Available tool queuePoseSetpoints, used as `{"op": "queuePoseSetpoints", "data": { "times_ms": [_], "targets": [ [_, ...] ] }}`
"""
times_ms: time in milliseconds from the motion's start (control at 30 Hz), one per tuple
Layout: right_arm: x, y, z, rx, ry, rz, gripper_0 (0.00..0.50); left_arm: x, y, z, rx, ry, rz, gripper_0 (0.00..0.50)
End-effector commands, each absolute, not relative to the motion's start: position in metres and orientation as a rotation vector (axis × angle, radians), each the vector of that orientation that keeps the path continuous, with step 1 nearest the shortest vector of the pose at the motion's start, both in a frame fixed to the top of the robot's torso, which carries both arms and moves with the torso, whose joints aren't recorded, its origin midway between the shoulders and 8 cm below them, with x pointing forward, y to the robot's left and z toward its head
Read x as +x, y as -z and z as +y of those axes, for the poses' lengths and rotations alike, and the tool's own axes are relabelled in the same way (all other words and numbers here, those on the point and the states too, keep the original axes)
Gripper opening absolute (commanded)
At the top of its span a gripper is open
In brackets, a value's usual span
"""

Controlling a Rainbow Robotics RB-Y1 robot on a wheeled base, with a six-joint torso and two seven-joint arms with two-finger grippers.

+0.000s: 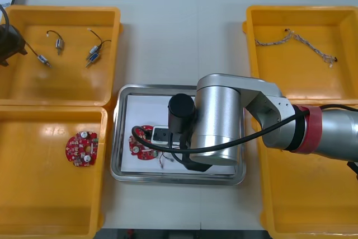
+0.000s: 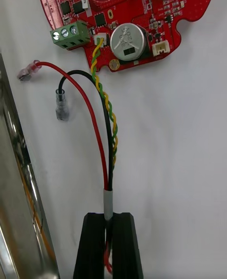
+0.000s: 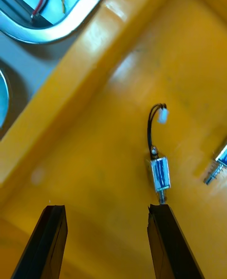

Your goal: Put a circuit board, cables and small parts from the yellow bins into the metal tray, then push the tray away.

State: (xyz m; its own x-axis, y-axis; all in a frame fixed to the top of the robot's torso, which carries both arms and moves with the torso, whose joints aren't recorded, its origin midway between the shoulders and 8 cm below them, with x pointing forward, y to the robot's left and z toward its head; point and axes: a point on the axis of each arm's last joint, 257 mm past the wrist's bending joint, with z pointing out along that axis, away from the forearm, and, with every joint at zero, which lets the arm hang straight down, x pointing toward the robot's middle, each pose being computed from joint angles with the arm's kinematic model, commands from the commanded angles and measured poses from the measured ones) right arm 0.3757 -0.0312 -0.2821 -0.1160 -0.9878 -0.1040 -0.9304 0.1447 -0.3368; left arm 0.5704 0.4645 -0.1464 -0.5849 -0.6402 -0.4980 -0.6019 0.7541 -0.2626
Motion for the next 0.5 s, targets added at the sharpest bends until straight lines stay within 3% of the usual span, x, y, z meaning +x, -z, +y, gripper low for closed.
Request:
{"op": "queuePoseSetpoints", "data": {
  "times_ms": [33,100,133,167,233,367,500],
  "targets": [
    [0.371,0.293,-0.037,-1.836,0.238,2.153,0.175,0.598,0.108,0.453,-0.878,0.115,2.315,0.500],
    [0.371,0.294,-0.037,-1.832,0.236,2.150,0.175,0.600,0.108,0.451,-0.879,0.112,2.314,0.500],
    [0.371,0.295,-0.037,-1.828,0.234,2.150,0.373,0.602,0.107,0.448,-0.879,0.112,2.309,0.500],
    [0.371,0.296,-0.037,-1.822,0.228,2.152,0.438,0.604,0.108,0.447,-0.879,0.103,2.309,0.500],
    [0.371,0.295,-0.035,-1.817,0.223,2.147,0.500,0.607,0.111,0.443,-0.876,0.097,2.304,0.500],
    [0.372,0.284,-0.033,-1.798,0.225,2.127,0.500,0.615,0.117,0.437,-0.869,0.065,2.282,0.500],
    [0.373,0.265,-0.037,-1.767,0.235,2.140,0.500,0.621,0.124,0.429,-0.888,0.082,2.279,0.500]
  ]
}}
